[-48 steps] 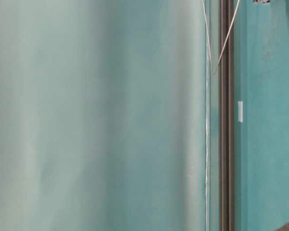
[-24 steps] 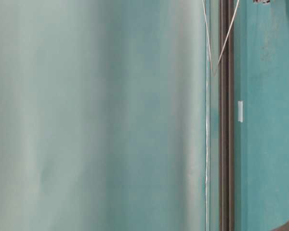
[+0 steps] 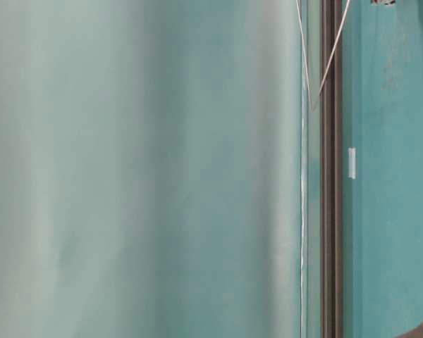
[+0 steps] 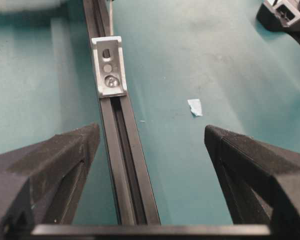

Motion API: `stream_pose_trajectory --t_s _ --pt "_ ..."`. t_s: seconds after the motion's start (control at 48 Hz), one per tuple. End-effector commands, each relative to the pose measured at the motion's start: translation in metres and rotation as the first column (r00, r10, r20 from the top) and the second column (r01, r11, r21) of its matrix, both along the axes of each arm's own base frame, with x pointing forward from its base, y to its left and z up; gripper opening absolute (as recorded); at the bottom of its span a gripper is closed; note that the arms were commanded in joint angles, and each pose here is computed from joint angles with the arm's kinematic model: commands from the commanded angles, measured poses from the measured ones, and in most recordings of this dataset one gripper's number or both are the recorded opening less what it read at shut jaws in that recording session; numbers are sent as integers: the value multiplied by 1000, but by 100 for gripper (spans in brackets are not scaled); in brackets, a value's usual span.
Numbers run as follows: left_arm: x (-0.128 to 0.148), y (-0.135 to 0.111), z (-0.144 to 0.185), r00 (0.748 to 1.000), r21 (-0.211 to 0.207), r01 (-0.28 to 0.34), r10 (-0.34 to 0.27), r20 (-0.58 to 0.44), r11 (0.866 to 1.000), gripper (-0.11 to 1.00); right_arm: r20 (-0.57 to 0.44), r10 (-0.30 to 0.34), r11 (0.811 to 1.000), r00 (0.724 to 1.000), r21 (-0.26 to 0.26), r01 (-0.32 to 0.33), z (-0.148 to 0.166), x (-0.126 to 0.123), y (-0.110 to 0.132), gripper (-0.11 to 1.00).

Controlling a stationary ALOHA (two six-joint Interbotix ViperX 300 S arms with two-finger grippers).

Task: Insert the wire through the hole in the metal fitting.
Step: 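Push the wire tip leftward through the white fitting's hole with the right gripper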

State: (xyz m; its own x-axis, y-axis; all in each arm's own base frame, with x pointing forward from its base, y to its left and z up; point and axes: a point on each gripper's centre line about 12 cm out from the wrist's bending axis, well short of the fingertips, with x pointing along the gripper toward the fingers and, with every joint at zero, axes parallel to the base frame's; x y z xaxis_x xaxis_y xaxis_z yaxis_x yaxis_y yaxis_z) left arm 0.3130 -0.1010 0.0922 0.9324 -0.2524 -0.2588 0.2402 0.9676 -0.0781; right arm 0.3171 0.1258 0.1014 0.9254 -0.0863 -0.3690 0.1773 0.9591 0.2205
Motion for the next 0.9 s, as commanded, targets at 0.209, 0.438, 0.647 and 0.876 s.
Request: stream_pose_trajectory --t_s 0.209,0.438,0.647,0.876 --pt "4 -2 11 999 -12 5 -4 36 1000 67 20 -10 1000 1000 11 10 7 6 -1 -1" --pt "4 -3 11 999 -11 6 -6 35 1000 67 19 -7 1000 1000 6 7 5 7 -1 -1" --pt "5 -3 11 999 -12 5 -4 35 1000 67 26 2 1000 1000 -4 -2 5 12 -1 -1" --pt "5 -3 11 999 -11 5 -4 33 1000 67 28 5 1000 1000 -6 -5 5 14 -2 -1"
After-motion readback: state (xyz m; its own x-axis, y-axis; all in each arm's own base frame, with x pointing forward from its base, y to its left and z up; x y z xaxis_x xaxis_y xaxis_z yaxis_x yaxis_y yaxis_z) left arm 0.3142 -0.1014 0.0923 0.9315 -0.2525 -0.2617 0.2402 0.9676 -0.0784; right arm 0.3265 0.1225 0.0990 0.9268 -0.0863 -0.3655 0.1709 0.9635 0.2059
